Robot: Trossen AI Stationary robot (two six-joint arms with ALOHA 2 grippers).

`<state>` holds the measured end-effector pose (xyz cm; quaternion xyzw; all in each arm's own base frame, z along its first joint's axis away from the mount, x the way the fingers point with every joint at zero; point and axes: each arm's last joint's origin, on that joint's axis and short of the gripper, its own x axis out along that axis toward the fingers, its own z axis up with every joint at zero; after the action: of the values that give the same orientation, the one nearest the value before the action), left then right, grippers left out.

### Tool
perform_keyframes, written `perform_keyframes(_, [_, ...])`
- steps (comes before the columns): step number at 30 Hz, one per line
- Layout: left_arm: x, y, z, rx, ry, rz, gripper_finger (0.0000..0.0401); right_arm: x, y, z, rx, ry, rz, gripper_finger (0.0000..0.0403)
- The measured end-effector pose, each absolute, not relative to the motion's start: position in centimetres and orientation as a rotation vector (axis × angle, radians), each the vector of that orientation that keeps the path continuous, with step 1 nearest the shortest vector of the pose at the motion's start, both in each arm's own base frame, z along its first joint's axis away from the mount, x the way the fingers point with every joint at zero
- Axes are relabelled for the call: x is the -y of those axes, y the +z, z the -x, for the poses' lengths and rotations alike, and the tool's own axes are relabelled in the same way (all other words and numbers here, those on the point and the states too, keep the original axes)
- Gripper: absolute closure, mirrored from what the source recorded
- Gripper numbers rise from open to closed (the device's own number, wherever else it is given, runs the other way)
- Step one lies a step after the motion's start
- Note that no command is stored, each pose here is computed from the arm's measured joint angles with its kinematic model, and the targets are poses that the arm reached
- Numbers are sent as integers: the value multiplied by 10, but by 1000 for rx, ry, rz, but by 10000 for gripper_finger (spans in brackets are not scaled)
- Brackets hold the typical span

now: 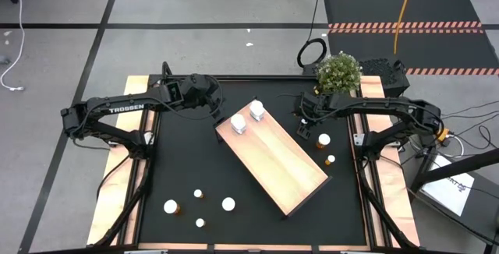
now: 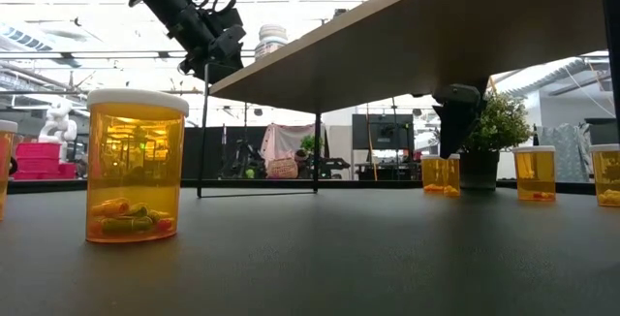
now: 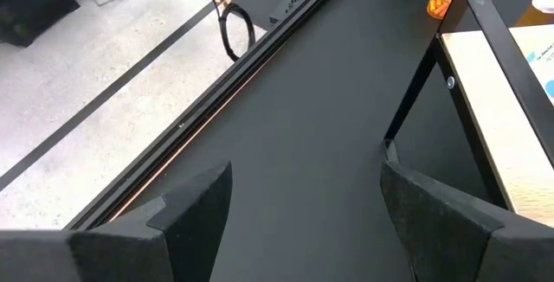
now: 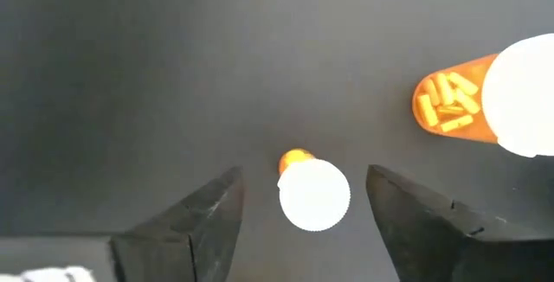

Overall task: Pick and place medicine bottles onto shelf by color
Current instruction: Put the small orange pill bottle on the shelf

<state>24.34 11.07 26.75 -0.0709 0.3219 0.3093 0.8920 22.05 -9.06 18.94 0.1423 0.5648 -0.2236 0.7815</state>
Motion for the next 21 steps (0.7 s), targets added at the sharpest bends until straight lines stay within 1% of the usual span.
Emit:
perform_keyframes(5, [-109, 267, -244, -671, 634, 138, 105, 91, 190, -221, -1220, -479, -296, 178])
perform_keyframes(21, [-106, 268, -245, -673, 620, 127, 105, 100, 186, -219, -1223, -502, -310, 179])
